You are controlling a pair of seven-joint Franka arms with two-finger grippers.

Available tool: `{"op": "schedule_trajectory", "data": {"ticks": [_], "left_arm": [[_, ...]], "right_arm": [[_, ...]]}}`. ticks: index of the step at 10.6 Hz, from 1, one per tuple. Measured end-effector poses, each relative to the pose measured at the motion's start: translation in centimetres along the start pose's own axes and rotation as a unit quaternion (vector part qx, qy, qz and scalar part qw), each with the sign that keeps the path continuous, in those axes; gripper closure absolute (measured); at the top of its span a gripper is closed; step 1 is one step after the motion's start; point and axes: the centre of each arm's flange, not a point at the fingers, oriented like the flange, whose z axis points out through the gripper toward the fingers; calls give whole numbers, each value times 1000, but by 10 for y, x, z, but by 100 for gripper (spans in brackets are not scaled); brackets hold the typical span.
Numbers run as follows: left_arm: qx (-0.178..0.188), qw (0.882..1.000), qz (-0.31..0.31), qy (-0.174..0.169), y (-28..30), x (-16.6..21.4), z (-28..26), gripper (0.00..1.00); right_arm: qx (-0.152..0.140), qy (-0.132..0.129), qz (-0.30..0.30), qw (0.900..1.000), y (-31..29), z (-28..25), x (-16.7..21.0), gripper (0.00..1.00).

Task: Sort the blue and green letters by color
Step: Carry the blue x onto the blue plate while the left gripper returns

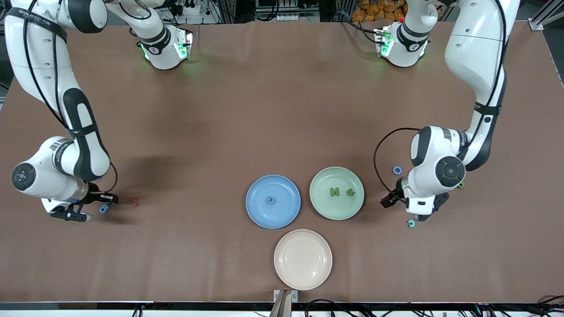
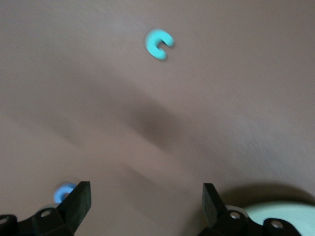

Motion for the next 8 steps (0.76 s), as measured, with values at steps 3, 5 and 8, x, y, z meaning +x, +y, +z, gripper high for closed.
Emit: {"op": "schedule_trajectory", "data": {"ticks": [3, 5, 8], "left_arm": [[25, 999, -30, 25, -47, 49, -1, 0], [46, 997, -45, 40, -91, 78, -5, 0], [35, 995, -75, 50, -143, 97, -8, 0]], "right_arm": [[7, -4, 70, 997, -109, -19, 6, 66], [9, -10, 129, 992, -202, -24, -11, 66], [25, -6, 218, 976, -333, -37, -53, 66]]}}
